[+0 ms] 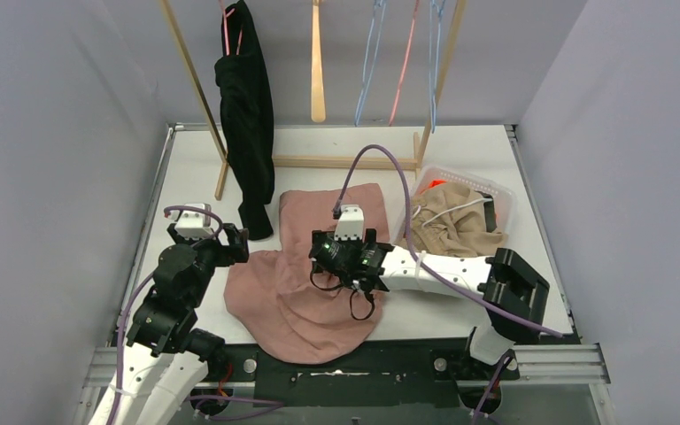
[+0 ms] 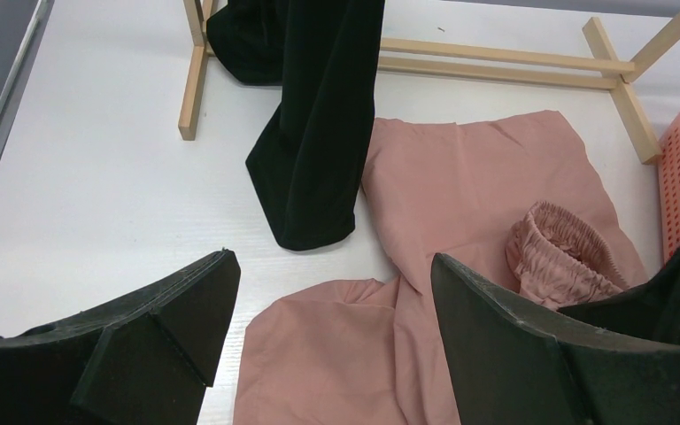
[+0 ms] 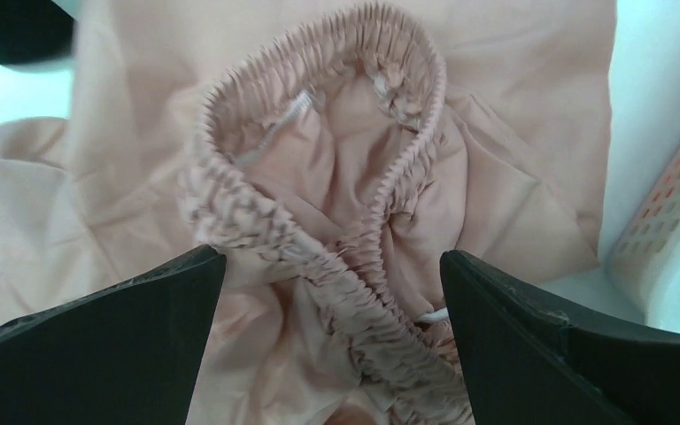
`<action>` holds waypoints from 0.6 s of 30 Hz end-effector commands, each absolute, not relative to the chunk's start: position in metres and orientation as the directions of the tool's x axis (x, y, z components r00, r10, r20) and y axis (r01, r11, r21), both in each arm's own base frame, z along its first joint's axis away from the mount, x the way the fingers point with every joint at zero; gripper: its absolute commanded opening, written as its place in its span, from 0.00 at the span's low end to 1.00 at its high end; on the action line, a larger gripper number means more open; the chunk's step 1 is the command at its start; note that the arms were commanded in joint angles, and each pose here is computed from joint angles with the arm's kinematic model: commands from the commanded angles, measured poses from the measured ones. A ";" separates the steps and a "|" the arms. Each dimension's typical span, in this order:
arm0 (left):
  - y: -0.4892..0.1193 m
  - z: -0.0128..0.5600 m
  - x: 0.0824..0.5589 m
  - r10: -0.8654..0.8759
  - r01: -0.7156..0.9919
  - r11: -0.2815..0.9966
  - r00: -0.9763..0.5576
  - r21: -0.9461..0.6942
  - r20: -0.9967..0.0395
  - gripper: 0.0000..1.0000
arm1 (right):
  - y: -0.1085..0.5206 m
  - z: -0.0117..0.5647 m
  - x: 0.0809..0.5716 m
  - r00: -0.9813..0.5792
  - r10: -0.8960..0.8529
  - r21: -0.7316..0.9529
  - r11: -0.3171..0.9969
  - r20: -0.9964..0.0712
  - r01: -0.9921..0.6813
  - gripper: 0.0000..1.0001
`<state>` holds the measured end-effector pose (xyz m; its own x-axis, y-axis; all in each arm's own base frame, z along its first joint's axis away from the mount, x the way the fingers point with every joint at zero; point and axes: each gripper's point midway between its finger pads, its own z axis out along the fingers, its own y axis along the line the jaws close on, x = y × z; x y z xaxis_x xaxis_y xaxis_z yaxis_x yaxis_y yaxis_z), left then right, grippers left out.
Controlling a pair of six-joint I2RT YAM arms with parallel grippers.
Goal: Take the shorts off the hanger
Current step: Pick up the shorts at the center of the board.
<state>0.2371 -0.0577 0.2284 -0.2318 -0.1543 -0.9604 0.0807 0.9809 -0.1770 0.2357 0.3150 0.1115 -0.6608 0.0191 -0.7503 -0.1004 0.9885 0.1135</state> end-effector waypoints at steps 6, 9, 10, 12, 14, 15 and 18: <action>-0.061 0.248 0.241 -0.168 0.110 0.976 -0.160 -0.187 -0.973 0.80 | 0.331 0.049 0.249 -0.750 0.068 0.207 0.974 -0.658 -0.093 0.98; -0.061 0.248 0.241 -0.168 0.109 0.976 -0.160 -0.186 -0.973 0.80 | 0.315 0.028 0.251 -0.756 0.003 0.052 0.998 -0.654 -0.042 0.98; -0.061 0.249 0.241 -0.169 0.109 0.976 -0.159 -0.187 -0.973 0.80 | 0.311 0.019 0.250 -0.765 -0.045 -0.009 0.999 -0.642 -0.051 0.98; -0.061 0.249 0.241 -0.169 0.109 0.976 -0.157 -0.187 -0.973 0.80 | 0.310 0.000 0.241 -0.789 -0.144 -0.108 0.989 -0.598 -0.098 0.92; -0.061 0.249 0.240 -0.169 0.111 0.976 -0.156 -0.188 -0.973 0.80 | 0.308 -0.010 0.233 -0.790 -0.196 -0.185 0.977 -0.581 -0.107 0.76; -0.061 0.249 0.240 -0.170 0.111 0.976 -0.155 -0.188 -0.973 0.80 | 0.309 -0.013 0.231 -0.786 -0.208 -0.200 0.974 -0.582 -0.109 0.68; -0.061 0.250 0.240 -0.171 0.111 0.976 -0.152 -0.189 -0.973 0.80 | 0.313 -0.009 0.227 -0.770 -0.181 -0.177 0.980 -0.611 -0.090 0.46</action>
